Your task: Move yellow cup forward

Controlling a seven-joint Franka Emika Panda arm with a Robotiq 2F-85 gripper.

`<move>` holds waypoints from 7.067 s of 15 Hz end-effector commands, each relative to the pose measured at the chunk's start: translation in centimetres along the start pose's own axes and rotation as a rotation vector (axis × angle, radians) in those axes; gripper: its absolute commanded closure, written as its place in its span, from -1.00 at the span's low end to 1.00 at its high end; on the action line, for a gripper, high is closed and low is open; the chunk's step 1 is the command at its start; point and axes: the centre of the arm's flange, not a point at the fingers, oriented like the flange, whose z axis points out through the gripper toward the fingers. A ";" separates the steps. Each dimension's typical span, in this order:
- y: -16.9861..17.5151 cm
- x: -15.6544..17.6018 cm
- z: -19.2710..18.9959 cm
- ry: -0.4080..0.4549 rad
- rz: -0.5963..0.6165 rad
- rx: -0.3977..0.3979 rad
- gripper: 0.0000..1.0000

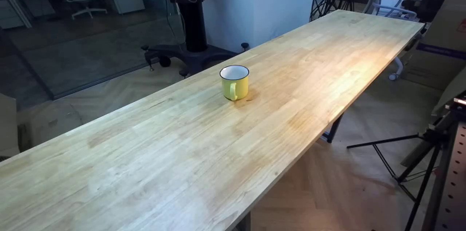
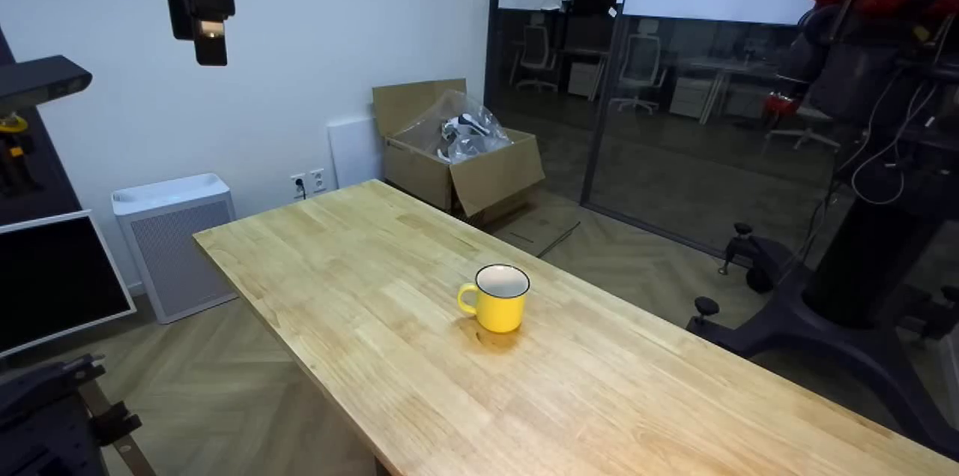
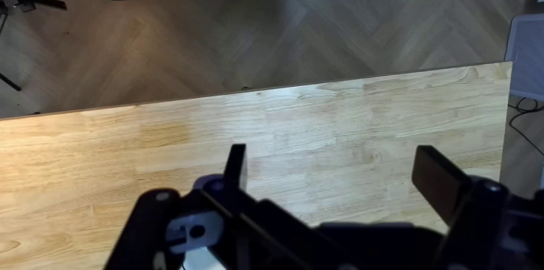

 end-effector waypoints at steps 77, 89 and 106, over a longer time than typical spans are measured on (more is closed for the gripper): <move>9.5 35.1 32.4 0.041 -0.325 -0.137 -1.00; 9.8 36.9 35.4 0.022 -0.363 -0.156 -0.19; 8.6 35.7 35.9 -0.033 -0.479 -0.157 0.79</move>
